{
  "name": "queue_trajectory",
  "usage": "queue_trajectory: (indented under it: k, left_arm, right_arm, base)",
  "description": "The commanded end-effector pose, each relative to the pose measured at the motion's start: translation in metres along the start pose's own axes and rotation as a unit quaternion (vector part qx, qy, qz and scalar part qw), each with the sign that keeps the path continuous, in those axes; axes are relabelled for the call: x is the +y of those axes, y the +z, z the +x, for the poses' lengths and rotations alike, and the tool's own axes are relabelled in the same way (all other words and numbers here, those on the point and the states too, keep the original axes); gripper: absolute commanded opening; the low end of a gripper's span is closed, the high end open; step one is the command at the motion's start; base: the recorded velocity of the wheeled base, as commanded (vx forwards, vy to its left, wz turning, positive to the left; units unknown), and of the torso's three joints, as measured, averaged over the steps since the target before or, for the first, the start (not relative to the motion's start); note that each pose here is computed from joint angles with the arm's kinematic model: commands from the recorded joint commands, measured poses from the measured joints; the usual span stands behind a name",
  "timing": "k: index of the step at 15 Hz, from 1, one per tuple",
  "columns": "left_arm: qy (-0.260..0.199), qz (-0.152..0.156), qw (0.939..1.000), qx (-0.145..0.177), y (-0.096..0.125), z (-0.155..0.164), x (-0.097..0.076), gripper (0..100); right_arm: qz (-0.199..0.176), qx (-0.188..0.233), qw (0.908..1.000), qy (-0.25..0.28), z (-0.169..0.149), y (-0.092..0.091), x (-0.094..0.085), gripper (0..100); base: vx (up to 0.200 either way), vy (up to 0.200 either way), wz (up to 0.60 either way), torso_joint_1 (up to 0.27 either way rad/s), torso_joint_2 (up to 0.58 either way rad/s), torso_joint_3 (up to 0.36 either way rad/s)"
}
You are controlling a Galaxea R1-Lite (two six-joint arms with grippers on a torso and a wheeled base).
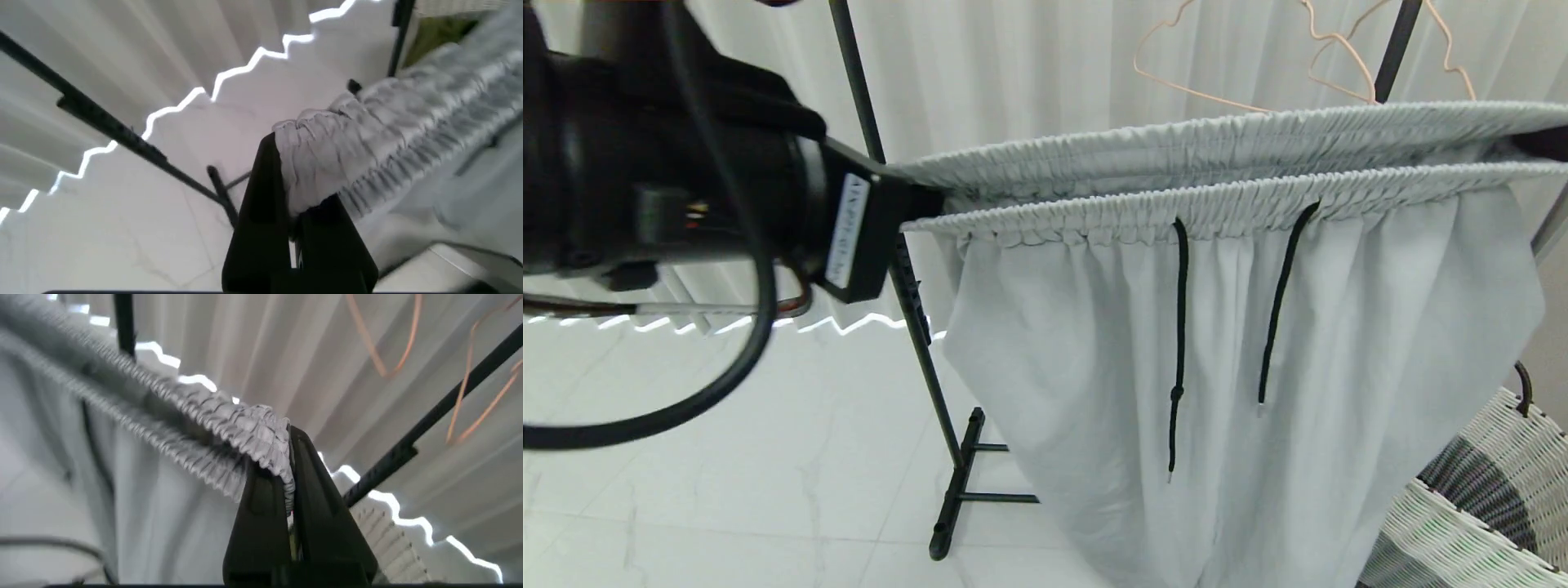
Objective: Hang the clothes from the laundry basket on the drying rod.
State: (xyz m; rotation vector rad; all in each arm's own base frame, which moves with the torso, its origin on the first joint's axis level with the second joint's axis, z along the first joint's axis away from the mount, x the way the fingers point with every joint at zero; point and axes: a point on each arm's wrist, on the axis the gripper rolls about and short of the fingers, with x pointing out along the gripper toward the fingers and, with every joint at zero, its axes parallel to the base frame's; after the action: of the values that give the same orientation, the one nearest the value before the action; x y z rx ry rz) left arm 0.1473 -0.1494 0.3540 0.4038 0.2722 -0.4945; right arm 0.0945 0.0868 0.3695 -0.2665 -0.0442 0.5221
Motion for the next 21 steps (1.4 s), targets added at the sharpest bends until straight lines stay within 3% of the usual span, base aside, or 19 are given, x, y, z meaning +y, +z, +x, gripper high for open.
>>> queue_trajectory:
  k: [1,6,8,14,16,18,20,21]
  left_arm:
    - [-0.03,-0.015,0.999,-0.028,-0.013,-0.046,0.002,0]
    - [-0.141,-0.005,0.9878,-0.067,-0.012,-0.073,-0.028,0]
    - [-0.159,0.0,0.9847,-0.072,-0.012,-0.077,-0.033,0]
    - [-0.079,-0.025,0.9937,-0.075,-0.006,-0.078,-0.021,0]
    - [-0.033,-0.03,0.9976,-0.054,-0.006,-0.061,-0.014,0]
    - [0.003,-0.03,0.9967,-0.075,0.003,-0.048,-0.009,0]
    - [0.046,0.023,0.9937,-0.099,0.012,-0.035,-0.013,0]
    - [0.046,0.03,0.9931,-0.104,0.012,-0.028,-0.017,0]
  right_arm:
    - [0.001,-0.002,1.0,-0.004,0.035,0.005,0.006,0]
    - [-0.001,-0.032,0.9994,0.013,0.062,0.025,0.018,0]
    - [-0.003,-0.034,0.999,0.029,0.065,0.027,0.025,0]
    - [-0.004,-0.035,0.9984,0.045,0.06,0.029,0.032,0]
    - [-0.004,-0.033,0.9992,0.022,0.055,0.029,0.023,0]
    - [-0.004,-0.022,0.9997,-0.007,0.043,0.028,0.011,0]
    - [-0.013,-0.001,0.9999,0.006,0.026,0.021,0.01,0]
    - [-0.023,0.006,0.9995,0.021,0.022,0.017,0.014,0]
  base:
    - [0.0,0.0,0.0,0.0,0.0,0.0]
    - [0.0,0.0,0.0,0.0,0.0,0.0]
    - [0.0,0.0,0.0,0.0,0.0,0.0]
    - [0.0,0.0,0.0,0.0,0.0,0.0]
    - [0.0,0.0,0.0,0.0,0.0,0.0]
    - [0.0,0.0,0.0,0.0,0.0,0.0]
    - [0.0,0.0,0.0,0.0,0.0,0.0]
    - [0.0,0.0,0.0,0.0,0.0,0.0]
